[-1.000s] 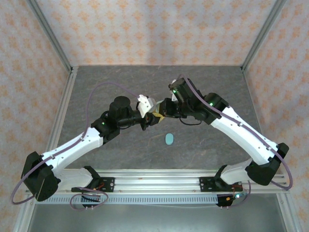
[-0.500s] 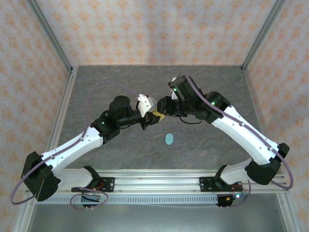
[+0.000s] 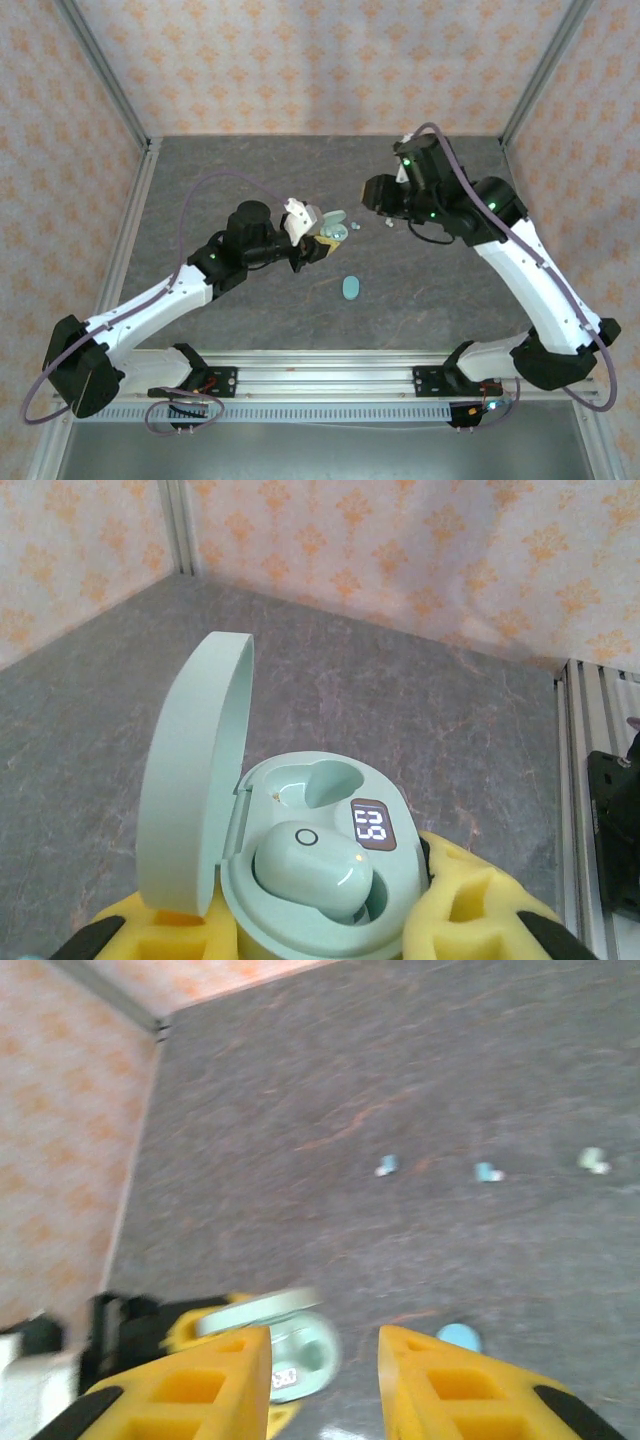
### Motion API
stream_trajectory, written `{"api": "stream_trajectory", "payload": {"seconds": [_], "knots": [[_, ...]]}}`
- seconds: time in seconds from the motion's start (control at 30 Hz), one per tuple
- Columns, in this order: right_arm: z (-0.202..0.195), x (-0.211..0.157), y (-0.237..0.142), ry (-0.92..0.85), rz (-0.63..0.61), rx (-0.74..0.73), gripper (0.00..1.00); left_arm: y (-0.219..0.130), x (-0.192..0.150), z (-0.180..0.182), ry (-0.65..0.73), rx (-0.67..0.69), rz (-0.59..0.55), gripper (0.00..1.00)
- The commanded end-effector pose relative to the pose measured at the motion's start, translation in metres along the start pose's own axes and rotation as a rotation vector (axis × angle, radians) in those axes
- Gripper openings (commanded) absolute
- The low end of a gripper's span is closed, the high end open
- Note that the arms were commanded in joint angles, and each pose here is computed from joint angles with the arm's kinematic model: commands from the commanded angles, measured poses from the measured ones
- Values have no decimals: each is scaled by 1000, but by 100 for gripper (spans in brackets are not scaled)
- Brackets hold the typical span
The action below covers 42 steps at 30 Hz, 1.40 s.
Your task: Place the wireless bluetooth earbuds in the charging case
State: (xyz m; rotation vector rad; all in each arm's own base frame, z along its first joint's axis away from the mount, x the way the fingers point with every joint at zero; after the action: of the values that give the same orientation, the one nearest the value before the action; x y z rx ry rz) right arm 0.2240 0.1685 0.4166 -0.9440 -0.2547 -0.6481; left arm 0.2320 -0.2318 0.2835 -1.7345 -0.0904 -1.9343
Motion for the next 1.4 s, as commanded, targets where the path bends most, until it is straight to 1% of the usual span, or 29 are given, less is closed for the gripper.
{"api": "stream_trajectory", "payload": {"seconds": [0.0,0.1,0.23,0.3,0.37,0.47,0.53,0.67,0.77,0.97,1.1,1.27,1.37], "knots": [[-36,5,26,-27,64,-178,34,-9,-4,-4,-22,28,9,5],[-58,14,62,-48,116,-287,34,-12,-9,-5,-27,37,26,5],[-81,24,110,-95,151,-441,34,-14,-15,-6,-31,54,42,5],[-90,27,136,-80,184,-465,33,-14,-18,-6,-34,62,48,5],[-102,31,166,-21,224,-452,30,-13,-21,-6,-36,66,52,5],[-121,37,203,55,244,-452,28,-10,-25,-5,-42,66,66,5],[-133,42,223,56,251,-501,26,-7,-26,-4,-43,66,71,5],[-153,42,260,15,313,-612,24,-2,-29,-2,-44,65,86,5],[-160,41,280,-7,344,-648,23,3,-32,0,-46,63,98,5],[-170,44,302,-41,361,-693,24,12,-35,3,-52,54,113,5],[-178,45,310,-66,373,-733,24,16,-36,4,-55,46,120,5],[-184,44,315,-65,383,-745,24,19,-38,5,-57,43,130,5],[-186,41,316,-56,393,-746,26,20,-38,6,-58,44,128,5]]}}
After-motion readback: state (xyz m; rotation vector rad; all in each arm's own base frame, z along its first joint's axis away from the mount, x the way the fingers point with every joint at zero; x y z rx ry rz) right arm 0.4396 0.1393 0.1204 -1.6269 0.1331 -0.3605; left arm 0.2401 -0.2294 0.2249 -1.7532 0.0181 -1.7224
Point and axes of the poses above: each hand's point on the last joint's axis, 136 mm out from that joint toward the fingers, its own y axis out along the fingers, its own z axis along the line the jaws close on, x = y × z, the point moved 7 cm from there along -y, back along the fingers, and after that the axes turned 14 degrees about y, right-handed, at the moved point
